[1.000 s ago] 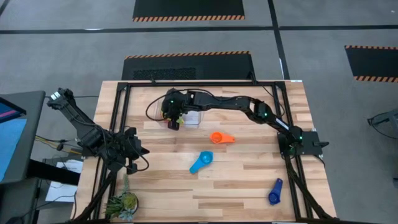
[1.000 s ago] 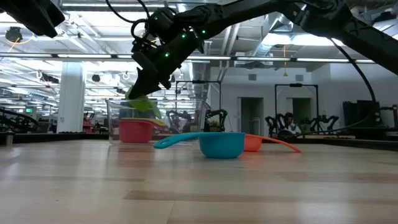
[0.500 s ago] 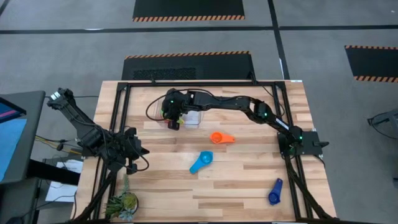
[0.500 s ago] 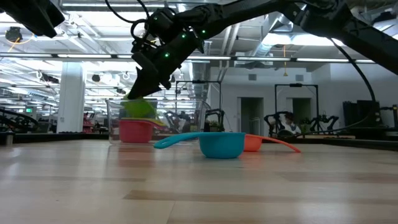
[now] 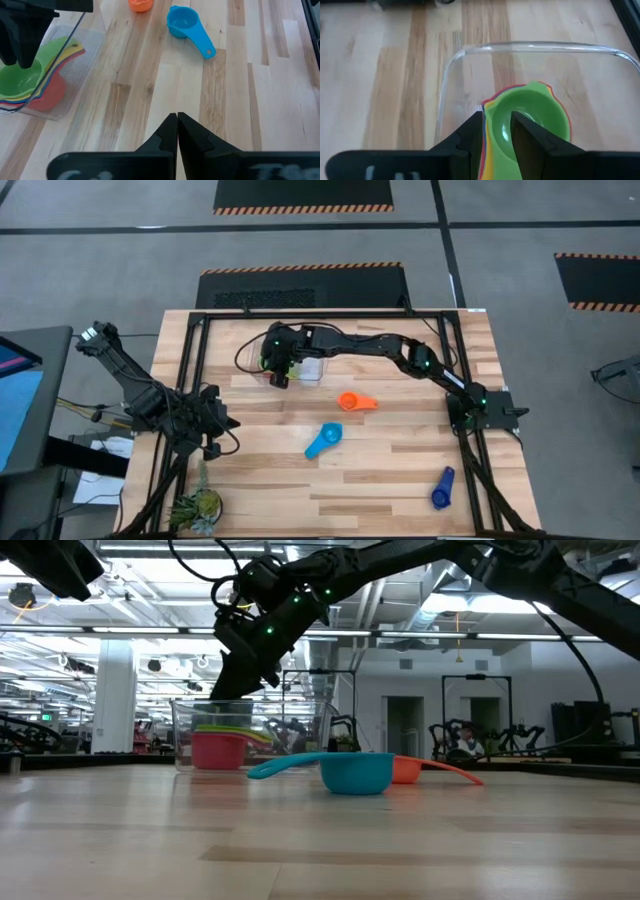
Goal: Nest measuring cups in basket
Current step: Stack the light blue measuring cup on top of the green measuring cup in the transparent bin
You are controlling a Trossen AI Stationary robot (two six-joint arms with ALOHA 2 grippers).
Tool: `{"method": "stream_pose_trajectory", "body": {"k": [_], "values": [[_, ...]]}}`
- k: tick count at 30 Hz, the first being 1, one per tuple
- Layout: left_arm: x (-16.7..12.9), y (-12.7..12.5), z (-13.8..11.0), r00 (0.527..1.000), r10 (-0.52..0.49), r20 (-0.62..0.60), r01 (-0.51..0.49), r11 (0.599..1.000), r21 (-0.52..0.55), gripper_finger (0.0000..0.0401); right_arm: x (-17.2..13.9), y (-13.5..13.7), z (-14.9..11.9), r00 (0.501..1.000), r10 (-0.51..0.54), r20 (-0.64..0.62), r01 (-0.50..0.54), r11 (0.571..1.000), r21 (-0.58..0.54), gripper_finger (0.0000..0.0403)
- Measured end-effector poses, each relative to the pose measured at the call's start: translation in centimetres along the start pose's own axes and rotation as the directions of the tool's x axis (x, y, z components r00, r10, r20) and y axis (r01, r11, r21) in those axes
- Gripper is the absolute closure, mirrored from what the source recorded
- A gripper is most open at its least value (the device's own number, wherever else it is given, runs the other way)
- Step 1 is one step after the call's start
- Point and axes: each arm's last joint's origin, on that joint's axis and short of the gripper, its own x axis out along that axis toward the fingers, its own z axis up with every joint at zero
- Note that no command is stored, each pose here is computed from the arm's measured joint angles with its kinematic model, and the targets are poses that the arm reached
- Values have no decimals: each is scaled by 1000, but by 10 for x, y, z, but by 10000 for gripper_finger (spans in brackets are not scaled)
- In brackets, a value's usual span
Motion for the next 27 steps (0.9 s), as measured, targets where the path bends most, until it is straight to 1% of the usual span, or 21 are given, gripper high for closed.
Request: {"method": "stream_pose_trajectory", "body": {"k": [2,4,7,8,9,12,14,15,19,23,25,27], "values": [[0,0,0,1000,0,0,0,1000,0,401,-6,2,5,1000,2,0,-2,999,44,281],[0,0,0,1000,-3,-3,3,1000,0,401,-22,4,17,1000,2,29,-4,998,62,283],[0,-1,-1,1000,-20,-20,21,1000,3,401,-67,11,41,997,-6,72,0,997,74,284],[0,-1,-1,999,-24,-23,24,1000,3,401,-82,12,46,996,-20,90,12,996,92,284],[0,-1,-1,999,-24,-24,24,1000,2,401,-98,15,49,996,-34,81,24,993,117,284],[0,-1,-1,999,-24,-24,24,1000,2,401,-130,23,49,996,-87,12,83,976,203,284],[0,-1,-1,999,-24,-24,24,1000,3,401,-153,32,46,990,-134,-50,142,962,234,284],[0,-1,-1,999,-24,-24,24,1000,3,401,-168,37,47,986,-157,-48,164,957,240,284],[0,-1,-1,999,-23,-25,24,1000,4,401,-226,64,41,965,-231,-124,252,948,192,284],[0,-1,-1,999,-22,-24,23,1000,10,401,-253,87,23,915,-313,-254,353,926,133,285],[0,-1,-1,999,-23,-23,23,1000,10,401,-267,96,15,890,-338,-306,389,913,122,285],[0,-1,-1,999,-22,-23,22,1000,10,401,-272,103,8,865,-369,-340,425,899,104,285]]}}
